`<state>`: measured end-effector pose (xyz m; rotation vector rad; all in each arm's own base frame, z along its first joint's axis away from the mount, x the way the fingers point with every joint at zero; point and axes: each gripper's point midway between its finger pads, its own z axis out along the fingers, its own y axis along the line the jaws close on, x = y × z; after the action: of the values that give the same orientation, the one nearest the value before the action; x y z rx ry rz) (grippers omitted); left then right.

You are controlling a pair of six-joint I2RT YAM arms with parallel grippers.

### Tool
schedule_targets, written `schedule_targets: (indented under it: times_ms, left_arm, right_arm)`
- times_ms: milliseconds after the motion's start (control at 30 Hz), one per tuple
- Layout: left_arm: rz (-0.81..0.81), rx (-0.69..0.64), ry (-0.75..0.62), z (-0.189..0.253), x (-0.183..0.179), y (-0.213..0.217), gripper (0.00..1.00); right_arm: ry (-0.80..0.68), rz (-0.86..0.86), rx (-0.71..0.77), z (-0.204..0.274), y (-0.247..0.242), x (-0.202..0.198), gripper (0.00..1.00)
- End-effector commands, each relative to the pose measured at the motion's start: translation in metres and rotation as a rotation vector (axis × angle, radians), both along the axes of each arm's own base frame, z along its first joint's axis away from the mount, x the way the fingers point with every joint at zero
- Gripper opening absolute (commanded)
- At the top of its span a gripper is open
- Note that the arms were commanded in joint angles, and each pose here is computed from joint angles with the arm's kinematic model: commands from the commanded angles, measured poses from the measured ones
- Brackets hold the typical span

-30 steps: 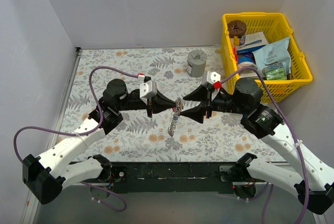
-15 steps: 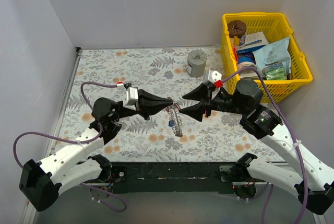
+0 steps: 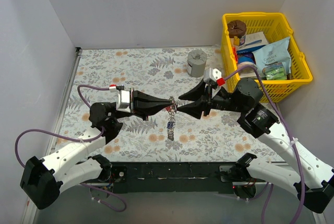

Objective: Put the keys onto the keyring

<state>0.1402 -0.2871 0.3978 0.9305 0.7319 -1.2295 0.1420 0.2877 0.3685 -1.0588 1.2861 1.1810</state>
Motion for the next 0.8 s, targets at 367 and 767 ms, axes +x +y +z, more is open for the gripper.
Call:
schedule_targets:
  times_ms: [367, 767]
  left_arm:
    - [0.003, -0.026, -0.057, 0.015, -0.004, 0.002, 0.00]
    - [-0.009, -0.020, -0.060, 0.014, -0.005, 0.001, 0.00]
  right_arm:
    - [-0.085, 0.109, 0.119, 0.043, -0.003, -0.025, 0.44]
    - [-0.049, 0.118, 0.110, 0.037, 0.001, -0.023, 0.24]
